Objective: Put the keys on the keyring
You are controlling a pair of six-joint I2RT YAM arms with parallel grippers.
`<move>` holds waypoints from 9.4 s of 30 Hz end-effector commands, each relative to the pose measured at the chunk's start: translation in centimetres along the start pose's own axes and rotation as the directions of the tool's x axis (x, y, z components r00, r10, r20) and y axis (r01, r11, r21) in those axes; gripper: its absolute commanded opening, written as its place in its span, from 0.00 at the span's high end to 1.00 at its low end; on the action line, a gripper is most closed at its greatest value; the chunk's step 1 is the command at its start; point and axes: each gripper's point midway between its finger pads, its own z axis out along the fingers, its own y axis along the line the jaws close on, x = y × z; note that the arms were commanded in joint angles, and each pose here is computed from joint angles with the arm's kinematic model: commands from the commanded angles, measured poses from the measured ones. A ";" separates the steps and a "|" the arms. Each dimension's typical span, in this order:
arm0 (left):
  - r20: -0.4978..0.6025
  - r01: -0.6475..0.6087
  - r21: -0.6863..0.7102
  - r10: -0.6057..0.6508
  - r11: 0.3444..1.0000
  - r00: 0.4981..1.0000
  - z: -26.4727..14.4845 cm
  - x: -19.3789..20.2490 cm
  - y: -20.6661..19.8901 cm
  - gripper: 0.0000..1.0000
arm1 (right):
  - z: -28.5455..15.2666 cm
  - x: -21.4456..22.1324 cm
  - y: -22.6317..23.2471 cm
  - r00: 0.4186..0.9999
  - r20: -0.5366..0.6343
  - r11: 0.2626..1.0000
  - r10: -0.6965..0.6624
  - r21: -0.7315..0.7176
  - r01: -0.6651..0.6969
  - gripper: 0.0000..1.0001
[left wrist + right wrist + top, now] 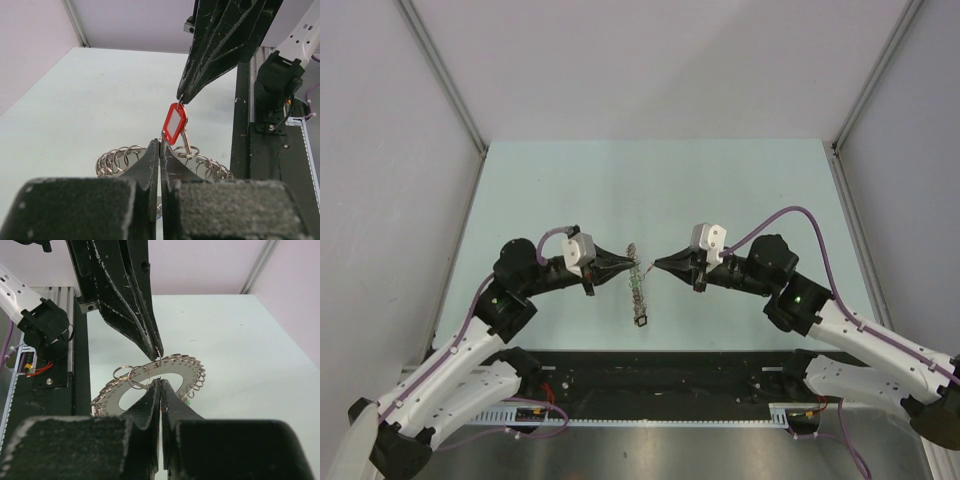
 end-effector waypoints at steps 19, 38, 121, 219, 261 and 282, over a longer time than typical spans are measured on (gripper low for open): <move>0.119 -0.067 0.086 0.056 0.994 0.991 0.0 -3.0 -1.4 1.00 | 1.1 -2.1 0.5 0.998 0.060 0.997 0.005 -0.078 0.000 1.00; 0.122 -0.073 0.090 0.061 0.993 0.991 -0.1 -3.1 -1.5 1.00 | 1.5 -2.4 1.1 0.997 0.079 0.993 0.016 -0.115 -0.006 1.00; 0.132 -0.070 0.076 0.059 0.995 0.989 -0.1 -3.2 -1.3 1.00 | 0.7 -3.0 1.2 0.996 0.087 0.995 0.006 -0.104 0.003 1.00; 0.157 -0.090 0.122 0.070 0.989 0.985 -0.2 -3.5 -2.2 1.00 | 0.8 -2.8 1.3 0.996 0.081 0.993 0.020 -0.114 -0.011 1.00; 0.149 -0.083 0.163 0.059 0.983 0.987 0.0 -3.2 -2.7 1.00 | 1.5 -3.8 2.1 0.991 0.126 0.987 0.046 -0.157 -0.026 1.00; 0.148 -0.080 0.163 0.056 0.983 0.987 0.0 -3.3 -2.7 1.00 | 1.9 -4.0 2.3 0.990 0.130 0.986 0.062 -0.163 -0.040 1.00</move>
